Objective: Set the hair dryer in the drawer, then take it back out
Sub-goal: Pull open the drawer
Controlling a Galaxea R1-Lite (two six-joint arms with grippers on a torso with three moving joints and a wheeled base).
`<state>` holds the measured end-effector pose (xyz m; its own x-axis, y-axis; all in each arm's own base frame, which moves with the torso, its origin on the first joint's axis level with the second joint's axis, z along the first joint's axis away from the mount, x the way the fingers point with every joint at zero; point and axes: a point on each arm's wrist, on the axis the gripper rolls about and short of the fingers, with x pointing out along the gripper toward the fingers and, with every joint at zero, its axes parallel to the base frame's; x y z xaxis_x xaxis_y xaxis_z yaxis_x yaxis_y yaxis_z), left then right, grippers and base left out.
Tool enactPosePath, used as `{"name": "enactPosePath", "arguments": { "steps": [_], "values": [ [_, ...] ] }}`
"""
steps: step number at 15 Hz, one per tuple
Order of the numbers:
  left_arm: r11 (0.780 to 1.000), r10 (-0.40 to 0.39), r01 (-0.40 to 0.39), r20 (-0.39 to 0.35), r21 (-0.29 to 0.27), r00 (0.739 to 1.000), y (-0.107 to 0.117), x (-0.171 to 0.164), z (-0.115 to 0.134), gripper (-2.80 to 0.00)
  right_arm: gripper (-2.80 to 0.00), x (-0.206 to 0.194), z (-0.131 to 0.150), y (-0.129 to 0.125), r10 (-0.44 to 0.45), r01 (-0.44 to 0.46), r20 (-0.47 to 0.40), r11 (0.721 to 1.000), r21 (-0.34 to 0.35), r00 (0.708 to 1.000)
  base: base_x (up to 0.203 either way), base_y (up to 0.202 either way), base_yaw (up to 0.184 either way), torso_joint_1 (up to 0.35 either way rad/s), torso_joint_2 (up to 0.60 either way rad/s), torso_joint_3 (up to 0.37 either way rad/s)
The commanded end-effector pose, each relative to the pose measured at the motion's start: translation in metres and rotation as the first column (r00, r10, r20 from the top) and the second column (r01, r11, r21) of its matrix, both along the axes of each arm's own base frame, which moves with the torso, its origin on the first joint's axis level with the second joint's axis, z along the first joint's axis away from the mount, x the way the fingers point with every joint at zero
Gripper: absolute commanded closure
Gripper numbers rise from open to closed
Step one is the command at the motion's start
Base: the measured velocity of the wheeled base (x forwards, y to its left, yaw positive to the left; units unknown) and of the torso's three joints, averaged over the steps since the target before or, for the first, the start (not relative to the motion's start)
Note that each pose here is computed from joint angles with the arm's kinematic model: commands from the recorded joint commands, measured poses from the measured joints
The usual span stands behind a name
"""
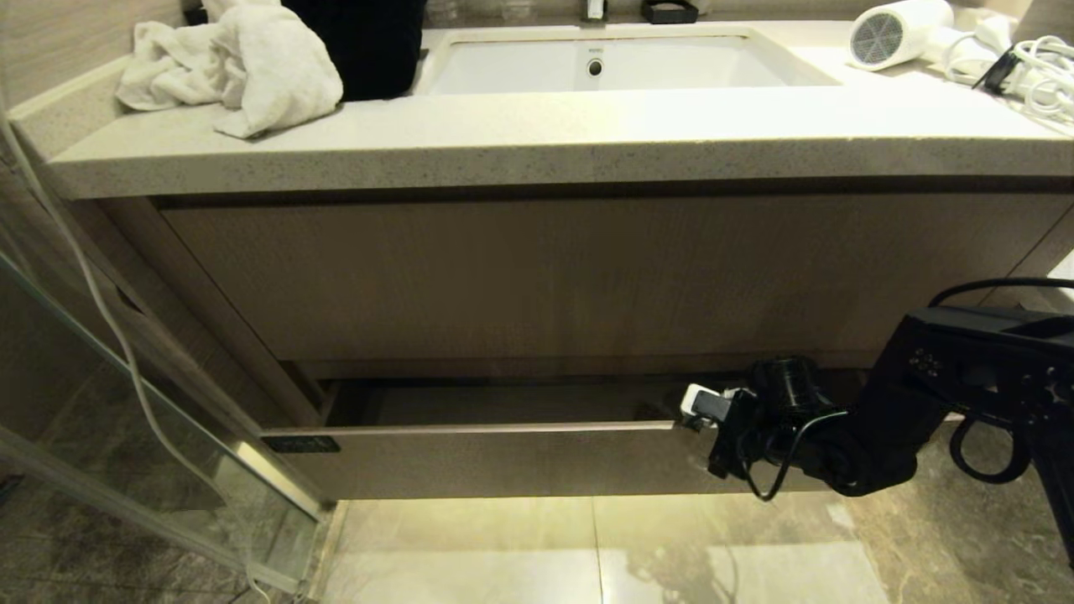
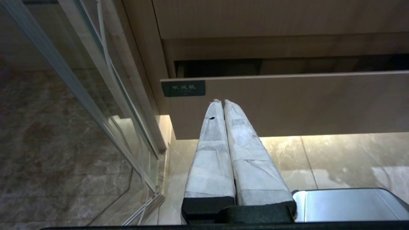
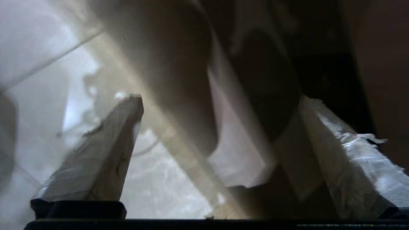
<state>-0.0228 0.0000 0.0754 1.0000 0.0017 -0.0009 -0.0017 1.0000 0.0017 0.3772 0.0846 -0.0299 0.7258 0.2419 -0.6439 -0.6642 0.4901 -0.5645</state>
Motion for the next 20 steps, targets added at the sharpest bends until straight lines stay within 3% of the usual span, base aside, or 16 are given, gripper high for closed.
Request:
{"name": "enactPosePath", "arguments": {
  "steps": [1,3,8,13,17,20],
  "values": [
    [1.0,0.0,0.0,0.001,0.0,1.0,0.0,0.0,0.0,0.0,-2.8,0.003,0.005,0.0,0.001,-0.002,0.034,1.0,0.01,0.999,0.0,0.0,0.0,0.0,0.0,0.0],
    [1.0,0.0,0.0,0.001,0.0,1.0,0.0,0.0,0.0,0.0,-2.8,-0.001,0.011,-0.001,0.001,-0.001,0.027,1.0,0.009,1.0,0.0,0.0,0.0,0.0,0.0,0.0],
    [1.0,0.0,0.0,0.001,0.0,1.0,0.0,0.0,0.0,0.0,-2.8,-0.024,0.03,-0.011,-0.026,0.026,-0.096,1.0,0.001,0.995,0.0,0.0,0.0,0.0,0.0,0.0],
    [1.0,0.0,0.0,0.001,0.0,1.0,0.0,0.0,0.0,0.0,-2.8,-0.018,0.054,-0.018,-0.117,0.122,-0.067,0.989,0.086,0.991,0.0,0.0,0.0,0.0,0.0,0.0],
    [1.0,0.0,0.0,0.001,0.0,1.0,0.0,0.0,0.0,0.0,-2.8,-0.044,0.104,-0.054,-0.237,0.27,-0.209,0.952,0.144,0.949,0.0,0.0,0.0,0.0,0.0,0.0],
    [1.0,0.0,0.0,0.001,0.0,1.0,0.0,0.0,0.0,0.0,-2.8,-0.081,0.119,-0.077,-0.293,0.361,-0.406,0.927,0.1,0.866,0.0,0.0,0.0,0.0,0.0,0.0]
  ]
}}
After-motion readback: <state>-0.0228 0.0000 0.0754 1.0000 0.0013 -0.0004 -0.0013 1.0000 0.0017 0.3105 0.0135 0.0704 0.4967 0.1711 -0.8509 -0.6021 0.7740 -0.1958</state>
